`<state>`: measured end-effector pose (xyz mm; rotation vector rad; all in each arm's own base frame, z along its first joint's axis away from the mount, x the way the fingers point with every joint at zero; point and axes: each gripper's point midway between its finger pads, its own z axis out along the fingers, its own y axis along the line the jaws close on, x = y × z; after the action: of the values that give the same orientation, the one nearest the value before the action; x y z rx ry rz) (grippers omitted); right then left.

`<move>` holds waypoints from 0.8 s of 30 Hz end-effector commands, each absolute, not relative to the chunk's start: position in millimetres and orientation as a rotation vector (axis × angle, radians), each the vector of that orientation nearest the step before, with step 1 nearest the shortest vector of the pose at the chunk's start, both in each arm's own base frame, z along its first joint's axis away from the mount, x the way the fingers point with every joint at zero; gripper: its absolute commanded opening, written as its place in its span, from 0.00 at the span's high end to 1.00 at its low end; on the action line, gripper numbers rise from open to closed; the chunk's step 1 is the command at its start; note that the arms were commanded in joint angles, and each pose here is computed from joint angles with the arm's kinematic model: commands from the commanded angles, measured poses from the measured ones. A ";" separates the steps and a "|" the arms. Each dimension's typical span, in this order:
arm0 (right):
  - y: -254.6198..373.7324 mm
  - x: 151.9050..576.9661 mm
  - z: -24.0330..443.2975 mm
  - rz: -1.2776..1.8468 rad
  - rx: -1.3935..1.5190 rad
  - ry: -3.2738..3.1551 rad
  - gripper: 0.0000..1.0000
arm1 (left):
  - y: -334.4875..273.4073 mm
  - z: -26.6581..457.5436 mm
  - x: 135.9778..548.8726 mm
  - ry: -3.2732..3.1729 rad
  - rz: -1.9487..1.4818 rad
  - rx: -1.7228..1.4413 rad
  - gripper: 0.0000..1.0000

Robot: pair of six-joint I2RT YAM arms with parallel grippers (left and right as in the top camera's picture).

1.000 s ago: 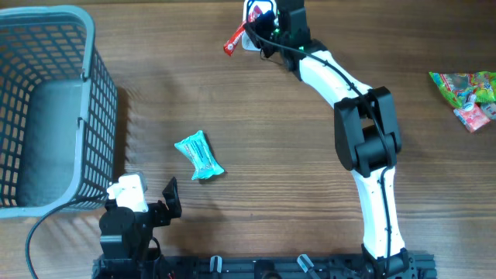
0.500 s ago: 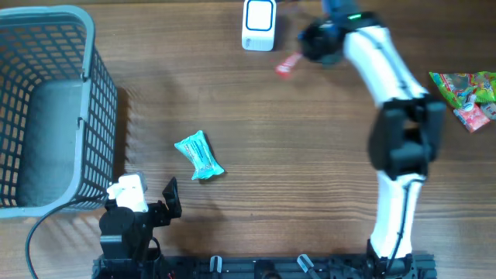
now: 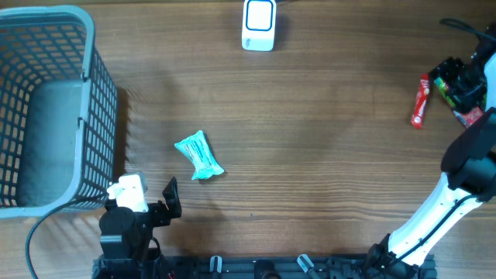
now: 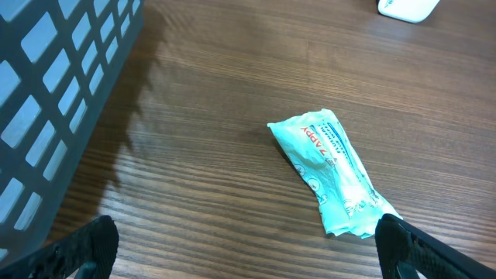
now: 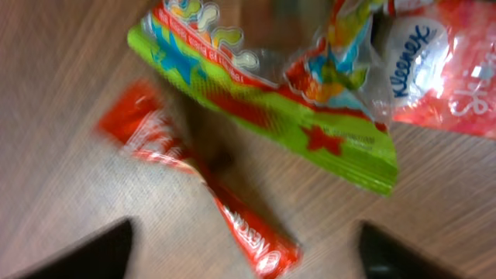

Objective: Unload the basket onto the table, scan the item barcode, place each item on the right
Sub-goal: 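Move the Nescafé stick to the right edge and release it, then reach the right gripper to the teal wipes pack and grasp it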

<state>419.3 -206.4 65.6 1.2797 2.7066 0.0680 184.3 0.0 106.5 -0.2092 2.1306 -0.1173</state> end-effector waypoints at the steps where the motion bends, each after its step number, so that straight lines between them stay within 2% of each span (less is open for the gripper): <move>1: -162.4 447.6 119.2 0.268 0.948 2.712 0.00 | 0.5 106.3 184.6 2.128 -0.102 -0.191 0.00; 4: -71.9 449.3 156.1 0.562 0.648 2.769 0.00 | 0.5 106.3 184.6 2.128 -0.102 -0.191 0.00; 6: -9.2 447.2 162.5 0.683 0.391 2.826 0.00 | 0.5 106.3 184.6 2.128 -0.102 -0.191 0.00; 12: 192.8 397.5 129.8 0.763 -0.270 2.981 0.00 | 0.5 106.3 184.6 2.128 -0.102 -0.191 0.00; 16: 300.4 360.8 110.4 0.801 -0.555 2.894 0.00 | 0.5 106.3 184.6 2.128 -0.102 -0.191 0.00; 20: 373.0 333.2 97.6 0.891 -0.663 2.788 0.00 | 0.5 106.3 184.6 2.128 -0.102 -0.191 0.00; 24: 416.1 303.6 79.2 0.988 -0.823 2.745 0.00 | 0.5 106.3 184.6 2.128 -0.102 -0.191 0.00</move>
<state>322.0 397.7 103.0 -0.7901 2.7008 0.9227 184.3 0.0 106.5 -0.2092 2.1306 -0.1173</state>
